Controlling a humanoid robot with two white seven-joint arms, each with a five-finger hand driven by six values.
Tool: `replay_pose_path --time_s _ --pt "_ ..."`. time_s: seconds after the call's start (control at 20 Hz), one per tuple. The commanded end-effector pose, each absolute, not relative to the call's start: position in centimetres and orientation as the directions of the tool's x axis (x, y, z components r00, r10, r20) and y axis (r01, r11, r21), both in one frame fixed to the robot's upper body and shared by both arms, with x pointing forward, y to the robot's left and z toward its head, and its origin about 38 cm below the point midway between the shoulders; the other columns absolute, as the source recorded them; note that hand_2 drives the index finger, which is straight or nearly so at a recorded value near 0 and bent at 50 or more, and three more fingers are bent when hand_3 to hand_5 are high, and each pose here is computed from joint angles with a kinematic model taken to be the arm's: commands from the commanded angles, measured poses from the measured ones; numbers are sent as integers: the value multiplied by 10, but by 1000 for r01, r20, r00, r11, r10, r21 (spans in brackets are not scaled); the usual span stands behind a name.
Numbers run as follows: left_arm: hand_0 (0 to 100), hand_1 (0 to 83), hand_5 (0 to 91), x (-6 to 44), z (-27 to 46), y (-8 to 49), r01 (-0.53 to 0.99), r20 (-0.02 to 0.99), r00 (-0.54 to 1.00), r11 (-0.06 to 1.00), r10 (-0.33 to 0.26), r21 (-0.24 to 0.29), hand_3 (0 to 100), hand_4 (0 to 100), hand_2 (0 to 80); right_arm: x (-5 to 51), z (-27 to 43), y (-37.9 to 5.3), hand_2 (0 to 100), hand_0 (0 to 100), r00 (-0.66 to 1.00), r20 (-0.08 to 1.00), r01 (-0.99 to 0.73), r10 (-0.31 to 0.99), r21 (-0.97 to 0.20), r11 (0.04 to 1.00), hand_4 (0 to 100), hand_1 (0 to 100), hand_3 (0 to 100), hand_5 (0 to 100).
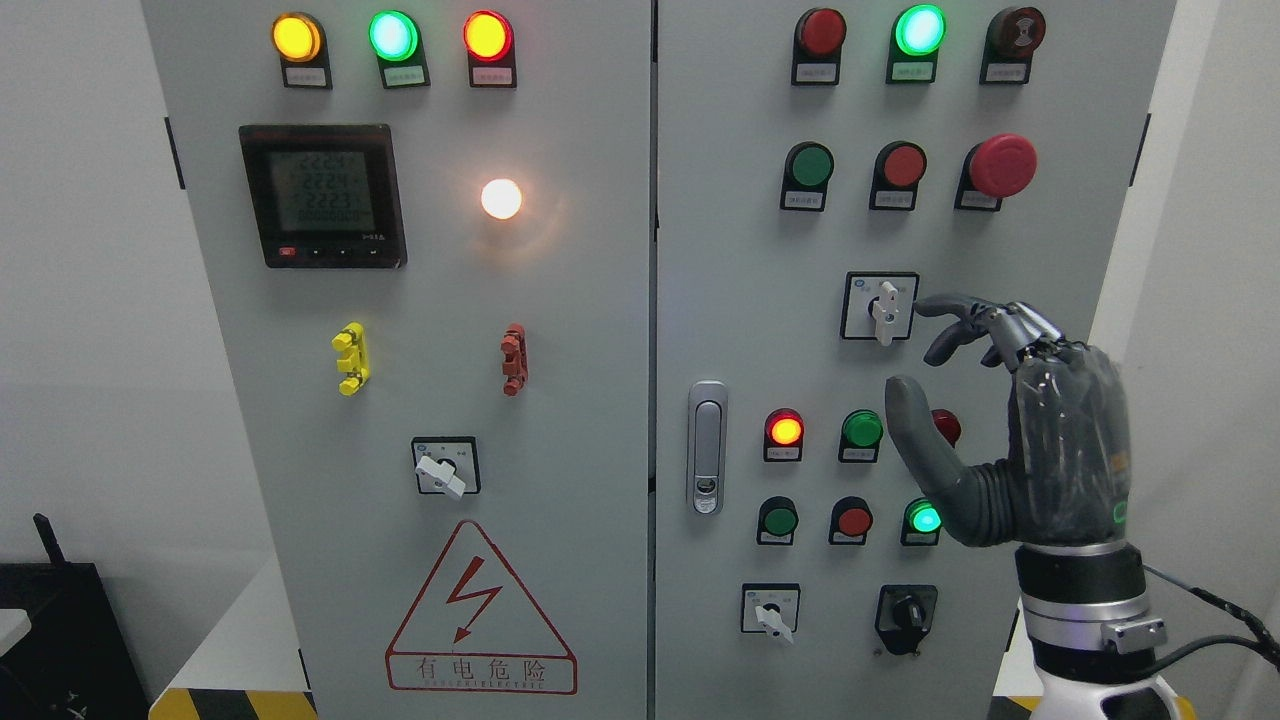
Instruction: Rotate and turn off gray switch
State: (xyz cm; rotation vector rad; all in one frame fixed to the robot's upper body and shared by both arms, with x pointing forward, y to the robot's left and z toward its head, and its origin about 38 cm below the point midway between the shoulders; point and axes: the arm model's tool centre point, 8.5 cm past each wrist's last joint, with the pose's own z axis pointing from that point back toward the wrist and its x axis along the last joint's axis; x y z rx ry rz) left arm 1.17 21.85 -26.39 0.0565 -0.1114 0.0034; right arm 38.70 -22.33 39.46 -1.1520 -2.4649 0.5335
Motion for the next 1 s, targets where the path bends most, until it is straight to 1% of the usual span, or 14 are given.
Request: replay_pose_path --time_s 0.0,0.2,0.5,0.95 --pt "120 389 0 26 -264 218 -35 145 989 998 27 54 0 0 0 373 391 -232 58 199 -583 101 654 806 -529 540 0 0 66 0" --pt "120 389 0 26 -264 218 -35 145 989 998 27 54 0 0 0 369 384 -237 58 187 -573 111 654 812 -534 535 0 0 64 0" --pt "120 389 0 26 -264 219 -35 145 989 998 27 55 0 0 0 361 372 -233 45 174 -582 158 636 798 -522 568 0 0 64 0" --pt "120 389 0 26 -264 219 -35 145 989 998 27 55 0 0 0 357 367 -234 28 162 -579 164 634 799 -527 567 0 45 59 0"
